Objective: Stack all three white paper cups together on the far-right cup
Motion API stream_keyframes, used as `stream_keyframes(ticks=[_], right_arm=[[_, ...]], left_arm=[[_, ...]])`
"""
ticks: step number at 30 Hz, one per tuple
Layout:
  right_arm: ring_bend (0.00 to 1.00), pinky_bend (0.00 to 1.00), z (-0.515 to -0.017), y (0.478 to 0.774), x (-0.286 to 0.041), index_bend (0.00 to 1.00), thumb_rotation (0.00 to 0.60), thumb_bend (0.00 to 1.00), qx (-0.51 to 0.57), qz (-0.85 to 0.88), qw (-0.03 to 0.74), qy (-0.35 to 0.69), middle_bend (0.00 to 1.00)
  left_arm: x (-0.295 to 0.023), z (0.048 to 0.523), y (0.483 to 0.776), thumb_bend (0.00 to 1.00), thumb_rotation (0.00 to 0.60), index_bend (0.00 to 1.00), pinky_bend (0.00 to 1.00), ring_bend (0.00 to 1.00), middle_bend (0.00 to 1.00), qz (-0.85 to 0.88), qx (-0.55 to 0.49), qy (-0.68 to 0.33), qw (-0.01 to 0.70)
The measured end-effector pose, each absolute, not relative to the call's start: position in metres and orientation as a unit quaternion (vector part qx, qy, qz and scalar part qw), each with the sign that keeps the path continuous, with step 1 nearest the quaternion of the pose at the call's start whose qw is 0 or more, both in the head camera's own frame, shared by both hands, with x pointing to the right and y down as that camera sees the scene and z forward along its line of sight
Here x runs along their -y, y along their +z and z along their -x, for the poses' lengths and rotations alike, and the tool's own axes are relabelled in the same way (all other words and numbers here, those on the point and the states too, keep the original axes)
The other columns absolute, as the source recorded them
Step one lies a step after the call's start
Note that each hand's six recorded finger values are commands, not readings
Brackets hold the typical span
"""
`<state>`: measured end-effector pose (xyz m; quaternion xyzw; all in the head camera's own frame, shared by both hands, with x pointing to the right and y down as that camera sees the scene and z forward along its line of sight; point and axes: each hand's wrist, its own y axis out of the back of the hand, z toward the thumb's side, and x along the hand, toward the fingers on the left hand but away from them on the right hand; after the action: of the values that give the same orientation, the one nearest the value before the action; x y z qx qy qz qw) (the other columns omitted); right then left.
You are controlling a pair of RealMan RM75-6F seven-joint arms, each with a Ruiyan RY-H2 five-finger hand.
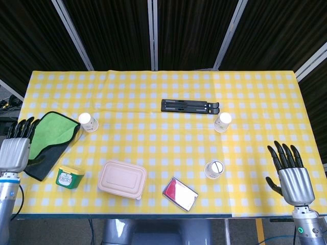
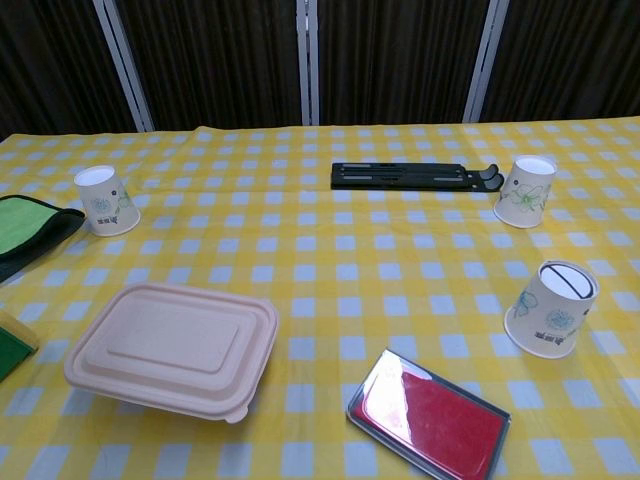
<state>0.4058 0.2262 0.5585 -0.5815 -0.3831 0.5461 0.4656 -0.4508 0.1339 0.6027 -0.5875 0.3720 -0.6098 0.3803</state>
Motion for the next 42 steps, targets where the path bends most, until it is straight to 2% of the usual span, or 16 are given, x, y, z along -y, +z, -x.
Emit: stream_keyframes(ticks=[6, 9, 13, 15, 35, 42], right_arm=[[0.0, 0.0, -0.409, 0.559, -0.225, 0.06, 0.6, 0.11, 0.385, 0.578, 0.462, 0.552, 0.0], [0.0, 0.0, -0.412, 0.562, -0.224, 0.06, 0.6, 0.11, 0.384, 0.576, 0.458, 0.557, 0.0], [0.0, 0.0, -0.415, 0.565, -0.222, 0.06, 0.6, 0.11, 0.384, 0.573, 0.455, 0.563, 0.0], [0.0, 0.0, -0.417, 0.566, -0.221, 0.06, 0.6, 0.11, 0.384, 0.571, 0.454, 0.566, 0.0], [0.0, 0.0, -0.421, 0.574, -0.219, 0.07, 0.6, 0.11, 0.379, 0.564, 0.451, 0.579, 0.0], [0.0, 0.0, -0.424, 0.576, -0.218, 0.07, 0.6, 0.11, 0.378, 0.56, 0.449, 0.584, 0.0]], left_arm=[[-0.084, 0.427, 0.629, 0.14, 0.6, 0.14, 0.0, 0.0, 0.0, 0.6, -0.336, -0.623, 0.374], [-0.07, 0.421, 0.642, 0.14, 0.6, 0.16, 0.0, 0.0, 0.0, 0.603, -0.321, -0.63, 0.369], [-0.056, 0.413, 0.659, 0.22, 0.6, 0.19, 0.0, 0.0, 0.0, 0.607, -0.306, -0.641, 0.356], [-0.051, 0.407, 0.668, 0.22, 0.6, 0.2, 0.0, 0.0, 0.0, 0.611, -0.299, -0.645, 0.348], [-0.025, 0.375, 0.718, 0.23, 0.6, 0.24, 0.0, 0.0, 0.0, 0.626, -0.261, -0.658, 0.327], [-0.022, 0.365, 0.731, 0.38, 0.6, 0.29, 0.0, 0.0, 0.0, 0.631, -0.252, -0.659, 0.321]])
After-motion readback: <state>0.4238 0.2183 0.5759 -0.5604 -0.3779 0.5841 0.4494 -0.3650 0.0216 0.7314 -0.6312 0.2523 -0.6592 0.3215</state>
